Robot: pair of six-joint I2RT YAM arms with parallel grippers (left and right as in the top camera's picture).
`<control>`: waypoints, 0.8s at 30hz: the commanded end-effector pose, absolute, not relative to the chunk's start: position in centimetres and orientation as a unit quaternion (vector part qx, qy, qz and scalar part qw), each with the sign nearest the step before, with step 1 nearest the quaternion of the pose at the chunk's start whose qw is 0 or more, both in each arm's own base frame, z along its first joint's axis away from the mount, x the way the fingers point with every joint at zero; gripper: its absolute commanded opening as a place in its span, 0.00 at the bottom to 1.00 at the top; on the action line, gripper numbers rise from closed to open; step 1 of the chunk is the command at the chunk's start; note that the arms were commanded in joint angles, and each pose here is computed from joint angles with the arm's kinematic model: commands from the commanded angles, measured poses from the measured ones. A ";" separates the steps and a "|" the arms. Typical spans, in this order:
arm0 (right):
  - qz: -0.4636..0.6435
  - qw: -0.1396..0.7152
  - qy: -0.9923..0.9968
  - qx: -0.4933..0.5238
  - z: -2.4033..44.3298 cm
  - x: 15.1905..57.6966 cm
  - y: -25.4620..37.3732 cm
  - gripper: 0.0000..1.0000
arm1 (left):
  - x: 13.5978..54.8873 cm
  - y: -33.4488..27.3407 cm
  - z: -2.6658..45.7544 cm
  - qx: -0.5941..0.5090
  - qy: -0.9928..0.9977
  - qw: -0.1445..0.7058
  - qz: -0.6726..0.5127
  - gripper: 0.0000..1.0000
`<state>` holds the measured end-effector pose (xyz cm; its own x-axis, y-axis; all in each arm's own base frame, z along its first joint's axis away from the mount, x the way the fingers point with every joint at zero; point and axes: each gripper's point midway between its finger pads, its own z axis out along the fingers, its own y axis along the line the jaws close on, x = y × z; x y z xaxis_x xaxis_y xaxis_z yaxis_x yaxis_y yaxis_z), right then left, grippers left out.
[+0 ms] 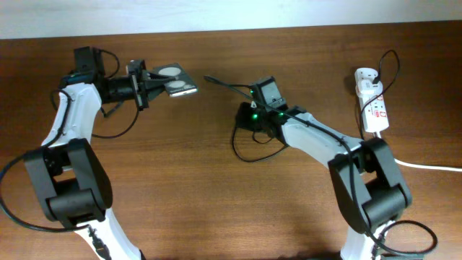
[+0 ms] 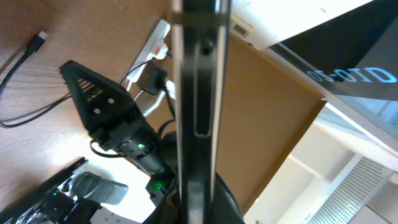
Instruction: Plug charger to phone and switch on socket
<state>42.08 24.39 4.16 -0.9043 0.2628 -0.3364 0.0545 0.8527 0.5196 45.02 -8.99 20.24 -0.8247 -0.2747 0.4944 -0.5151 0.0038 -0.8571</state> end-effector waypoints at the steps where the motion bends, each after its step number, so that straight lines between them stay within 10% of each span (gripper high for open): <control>1: 0.245 0.205 0.944 0.080 2.8 42.7 24.6 0.18 | 44.9 -8.7 21.0 0.263 -0.687 0.095 0.670 0.00; 16: 0.136 0.253 0.955 0.066 0.0 42.0 25.4 0.28 | 44.9 -7.2 21.7 0.265 -0.672 0.090 0.686 0.00; 19: 0.118 0.242 0.961 0.069 -0.6 41.5 24.6 0.04 | 44.9 -7.2 21.8 0.264 -0.671 0.091 0.686 0.00; 24: 0.053 0.193 0.979 -0.021 2.7 41.9 21.9 0.04 | 44.9 -7.2 21.7 0.259 -0.674 0.085 0.687 0.00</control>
<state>40.70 23.33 0.77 -0.9129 0.1469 -0.3809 0.0708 0.9758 0.2067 45.06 -7.24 21.13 -0.8246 -0.2685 0.4979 -0.5040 -0.0511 -0.8622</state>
